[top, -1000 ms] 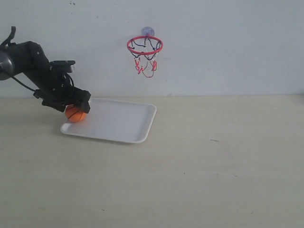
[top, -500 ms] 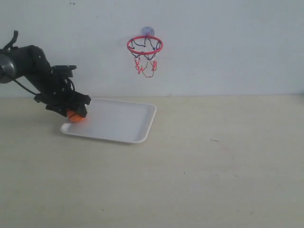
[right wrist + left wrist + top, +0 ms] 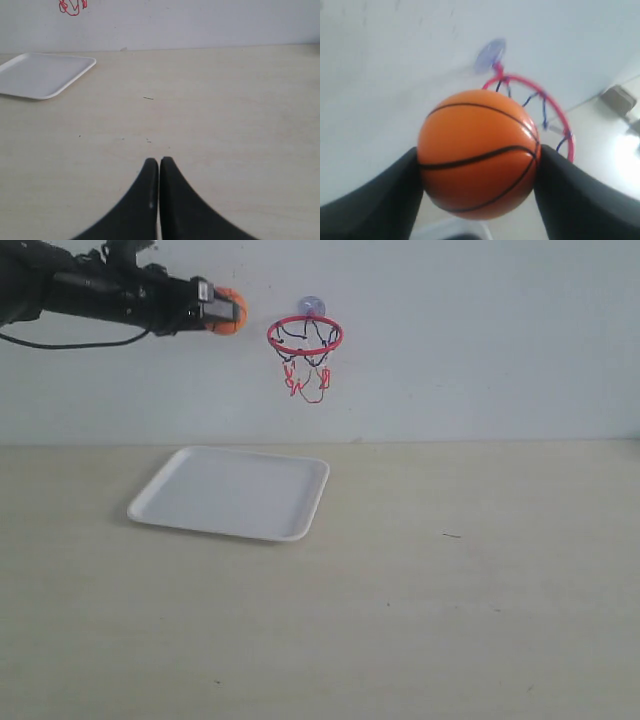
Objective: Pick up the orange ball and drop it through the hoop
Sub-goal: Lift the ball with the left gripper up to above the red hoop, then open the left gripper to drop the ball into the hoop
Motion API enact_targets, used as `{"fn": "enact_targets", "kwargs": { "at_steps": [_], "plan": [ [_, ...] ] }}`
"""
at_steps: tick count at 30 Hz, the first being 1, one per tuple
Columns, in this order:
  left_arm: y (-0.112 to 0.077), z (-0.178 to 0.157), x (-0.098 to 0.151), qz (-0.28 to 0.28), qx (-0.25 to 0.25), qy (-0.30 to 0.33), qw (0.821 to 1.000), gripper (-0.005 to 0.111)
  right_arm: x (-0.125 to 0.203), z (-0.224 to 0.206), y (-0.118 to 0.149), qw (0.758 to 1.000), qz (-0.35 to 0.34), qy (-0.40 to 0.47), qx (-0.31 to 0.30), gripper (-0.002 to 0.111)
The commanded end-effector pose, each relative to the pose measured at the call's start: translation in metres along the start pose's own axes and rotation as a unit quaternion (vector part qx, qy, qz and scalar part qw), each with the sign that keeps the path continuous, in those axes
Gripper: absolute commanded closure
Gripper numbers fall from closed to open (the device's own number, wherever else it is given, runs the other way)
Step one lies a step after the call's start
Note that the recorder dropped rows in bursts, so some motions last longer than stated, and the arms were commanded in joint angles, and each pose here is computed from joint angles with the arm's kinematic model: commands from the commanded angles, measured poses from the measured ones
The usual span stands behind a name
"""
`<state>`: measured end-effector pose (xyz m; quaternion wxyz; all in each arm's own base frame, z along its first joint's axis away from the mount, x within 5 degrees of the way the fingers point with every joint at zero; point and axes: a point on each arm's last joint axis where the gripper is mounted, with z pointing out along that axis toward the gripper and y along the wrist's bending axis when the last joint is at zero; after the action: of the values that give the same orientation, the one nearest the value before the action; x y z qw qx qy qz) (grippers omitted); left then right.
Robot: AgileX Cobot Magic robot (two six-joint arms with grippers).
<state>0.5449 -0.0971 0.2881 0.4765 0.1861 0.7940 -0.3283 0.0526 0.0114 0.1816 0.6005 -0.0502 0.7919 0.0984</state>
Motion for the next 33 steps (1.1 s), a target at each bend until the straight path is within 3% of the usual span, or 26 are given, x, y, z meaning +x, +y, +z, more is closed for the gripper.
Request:
{"fn": "enact_targets", "kwargs": {
  "at_steps": [1, 12, 30, 33],
  "plan": [
    [-0.018, 0.001, -0.021, 0.000, 0.029, -0.079, 0.996, 0.103, -0.002, 0.000, 0.000, 1.000, -0.004, -0.009, 0.002, 0.109],
    [-0.042, 0.042, -0.001, -0.024, 0.082, -0.098, 0.992, 0.103, -0.002, 0.000, 0.000, 1.000, -0.004, -0.009, 0.002, 0.109],
    [-0.044, 0.071, 0.023, -0.072, 0.092, -0.108, 0.987, 0.103, -0.002, 0.000, 0.000, 1.000, -0.004, -0.009, 0.002, 0.109],
    [-0.044, 0.072, 0.023, -0.072, 0.090, -0.109, 0.987, 0.098, -0.002, 0.000, 0.000, 1.000, -0.004, -0.009, 0.002, 0.109]
  ]
}}
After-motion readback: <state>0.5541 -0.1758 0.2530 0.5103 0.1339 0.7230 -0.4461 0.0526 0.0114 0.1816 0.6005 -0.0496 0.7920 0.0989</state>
